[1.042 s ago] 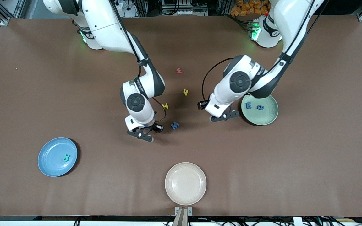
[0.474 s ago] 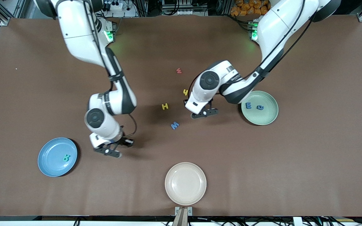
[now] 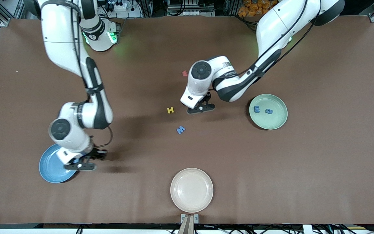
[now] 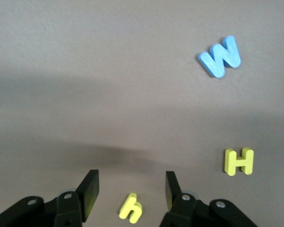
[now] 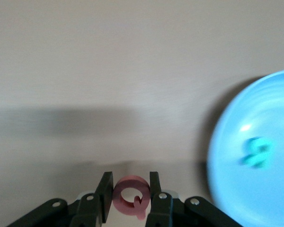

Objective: Sort uppercase to blue plate, lowercase to green plate
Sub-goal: 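Release the Q onto the blue plate while the left gripper lowers to h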

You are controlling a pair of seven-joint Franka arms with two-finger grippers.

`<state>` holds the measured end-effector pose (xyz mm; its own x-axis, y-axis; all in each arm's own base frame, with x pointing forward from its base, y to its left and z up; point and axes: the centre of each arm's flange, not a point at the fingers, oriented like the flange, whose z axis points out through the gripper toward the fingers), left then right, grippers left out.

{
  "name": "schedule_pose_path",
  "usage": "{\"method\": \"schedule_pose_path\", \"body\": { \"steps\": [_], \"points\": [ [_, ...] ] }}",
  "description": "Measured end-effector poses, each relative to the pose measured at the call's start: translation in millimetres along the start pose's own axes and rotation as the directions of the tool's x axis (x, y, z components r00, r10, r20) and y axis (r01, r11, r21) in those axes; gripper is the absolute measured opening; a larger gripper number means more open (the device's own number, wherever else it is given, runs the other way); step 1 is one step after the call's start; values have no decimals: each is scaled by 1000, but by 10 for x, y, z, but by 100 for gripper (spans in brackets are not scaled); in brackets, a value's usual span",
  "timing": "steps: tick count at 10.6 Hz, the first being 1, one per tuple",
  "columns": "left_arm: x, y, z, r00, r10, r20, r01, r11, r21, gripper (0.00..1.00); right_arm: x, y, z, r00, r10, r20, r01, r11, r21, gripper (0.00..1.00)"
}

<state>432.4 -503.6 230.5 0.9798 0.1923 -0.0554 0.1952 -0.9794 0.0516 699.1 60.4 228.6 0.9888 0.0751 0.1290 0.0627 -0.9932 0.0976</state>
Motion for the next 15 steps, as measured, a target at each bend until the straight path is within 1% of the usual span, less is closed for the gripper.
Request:
{"method": "schedule_pose_path", "body": {
  "steps": [2, 3, 5, 7, 8, 9, 12, 13, 15],
  "points": [
    [-159, 79, 57, 1000, 7, 11, -7, 1000, -4, 66, 23, 581, -88, 993, -119, -5, 119, 992, -52, 36],
    [-167, 80, 75, 1000, 7, 15, -7, 1000, -3, 67, 15, 814, -111, 985, -171, 0, 170, 983, -69, 36],
    [-97, 88, 35, 1000, -3, 10, 3, 1000, -14, 67, -33, 1267, -99, 967, -253, 12, 253, 964, -83, 36],
    [82, 146, -139, 1000, -28, -12, 28, 998, -48, 67, -82, 1632, -96, 959, -283, 18, 283, 955, -90, 37],
    [166, 159, -217, 999, -41, -21, 39, 997, -63, 67, -85, 1674, -100, 959, -283, 18, 283, 955, -91, 44],
    [230, 158, -278, 998, -50, -29, 48, 996, -69, 67, -77, 1643, -96, 958, -287, 16, 287, 954, -88, 58],
    [250, 120, -299, 998, -53, -32, 52, 998, -37, 67, -61, 1533, -85, 954, -299, 16, 299, 951, -80, 98],
    [237, 116, -286, 998, -52, -30, 51, 998, -33, 67, -64, 1524, -81, 954, -299, 20, 300, 951, -76, 100],
    [133, 123, -272, 999, -36, -30, 35, 999, -24, 67, -73, 1477, -70, 953, -301, 36, 302, 951, -60, 100]
  ]
}}
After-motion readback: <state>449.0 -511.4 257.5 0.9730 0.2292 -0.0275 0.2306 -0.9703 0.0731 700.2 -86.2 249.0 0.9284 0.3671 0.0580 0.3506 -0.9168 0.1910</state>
